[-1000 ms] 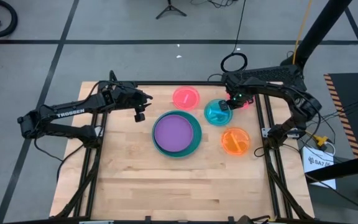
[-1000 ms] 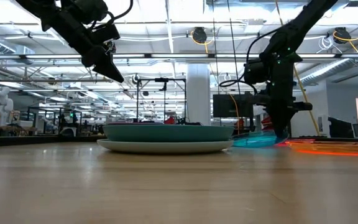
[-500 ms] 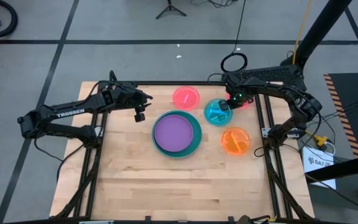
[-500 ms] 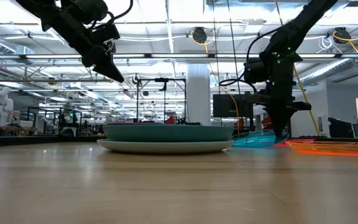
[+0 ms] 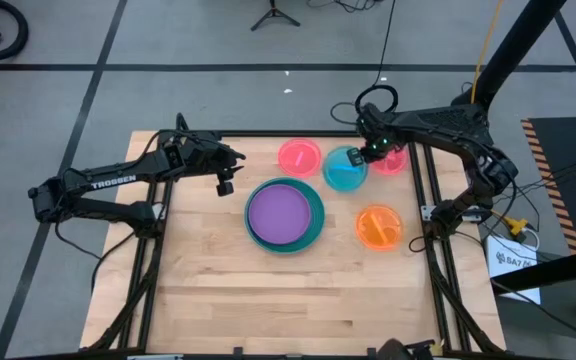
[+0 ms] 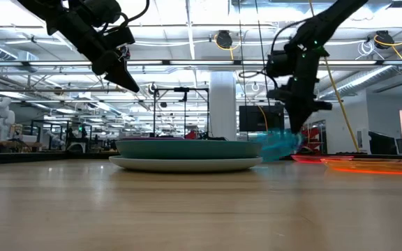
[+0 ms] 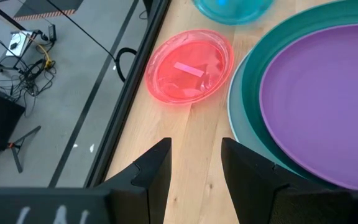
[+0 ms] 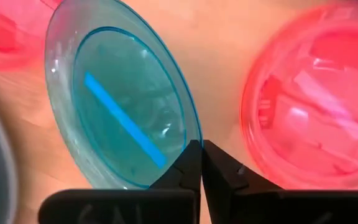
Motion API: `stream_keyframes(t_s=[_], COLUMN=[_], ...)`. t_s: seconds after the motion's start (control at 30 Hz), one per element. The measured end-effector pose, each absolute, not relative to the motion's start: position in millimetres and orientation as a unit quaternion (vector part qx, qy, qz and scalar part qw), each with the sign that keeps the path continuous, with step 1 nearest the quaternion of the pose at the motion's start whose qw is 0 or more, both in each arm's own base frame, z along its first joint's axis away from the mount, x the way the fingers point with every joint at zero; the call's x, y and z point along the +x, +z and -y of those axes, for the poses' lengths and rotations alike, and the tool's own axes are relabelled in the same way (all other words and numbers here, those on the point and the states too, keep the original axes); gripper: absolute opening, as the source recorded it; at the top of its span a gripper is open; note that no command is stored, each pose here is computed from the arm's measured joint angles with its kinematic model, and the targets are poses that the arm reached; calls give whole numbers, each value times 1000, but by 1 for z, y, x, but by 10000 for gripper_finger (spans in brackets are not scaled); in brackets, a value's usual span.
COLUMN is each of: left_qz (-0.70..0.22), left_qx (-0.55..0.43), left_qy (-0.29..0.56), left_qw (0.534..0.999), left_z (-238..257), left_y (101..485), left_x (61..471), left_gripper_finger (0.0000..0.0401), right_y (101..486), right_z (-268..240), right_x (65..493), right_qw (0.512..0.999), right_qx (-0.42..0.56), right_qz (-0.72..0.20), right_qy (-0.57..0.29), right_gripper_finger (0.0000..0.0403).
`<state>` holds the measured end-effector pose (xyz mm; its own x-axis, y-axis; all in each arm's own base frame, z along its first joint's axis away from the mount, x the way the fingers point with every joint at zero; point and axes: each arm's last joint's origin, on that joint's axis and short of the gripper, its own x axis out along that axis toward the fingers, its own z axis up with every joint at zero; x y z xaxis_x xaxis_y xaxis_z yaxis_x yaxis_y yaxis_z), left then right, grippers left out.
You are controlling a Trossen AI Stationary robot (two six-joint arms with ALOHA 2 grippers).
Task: Stack plastic plates
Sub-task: Stack the blue plate on the violet plate
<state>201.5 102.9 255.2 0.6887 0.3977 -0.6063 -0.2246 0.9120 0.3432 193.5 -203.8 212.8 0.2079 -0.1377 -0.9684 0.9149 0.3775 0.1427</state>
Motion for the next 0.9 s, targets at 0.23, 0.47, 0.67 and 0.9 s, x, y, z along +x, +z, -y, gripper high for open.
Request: stream_keyframes(t_s=[0.23, 0.47, 0.67, 0.9], left_qz=[-356, -355, -337, -312], left_qx=[122, 122, 127, 134], left_qy=[171, 171, 177, 184], left_qw=[911, 911, 916, 922], left_z=[-103, -103, -104, -105], left_y=[255, 255, 259, 263], left_x=[201, 202, 204, 206], left_gripper_finger=[147, 147, 147, 147], right_y=[252, 265, 270, 273], right_z=[213, 204, 178, 145], right_x=[205, 227, 260, 287], right_qw=[711, 763, 790, 801], right_qx=[401, 450, 448, 428], right_qz=[-457, -403, -379, -372], right_qy=[-353, -228, -179, -192], right_gripper_finger=[0, 0, 0, 0])
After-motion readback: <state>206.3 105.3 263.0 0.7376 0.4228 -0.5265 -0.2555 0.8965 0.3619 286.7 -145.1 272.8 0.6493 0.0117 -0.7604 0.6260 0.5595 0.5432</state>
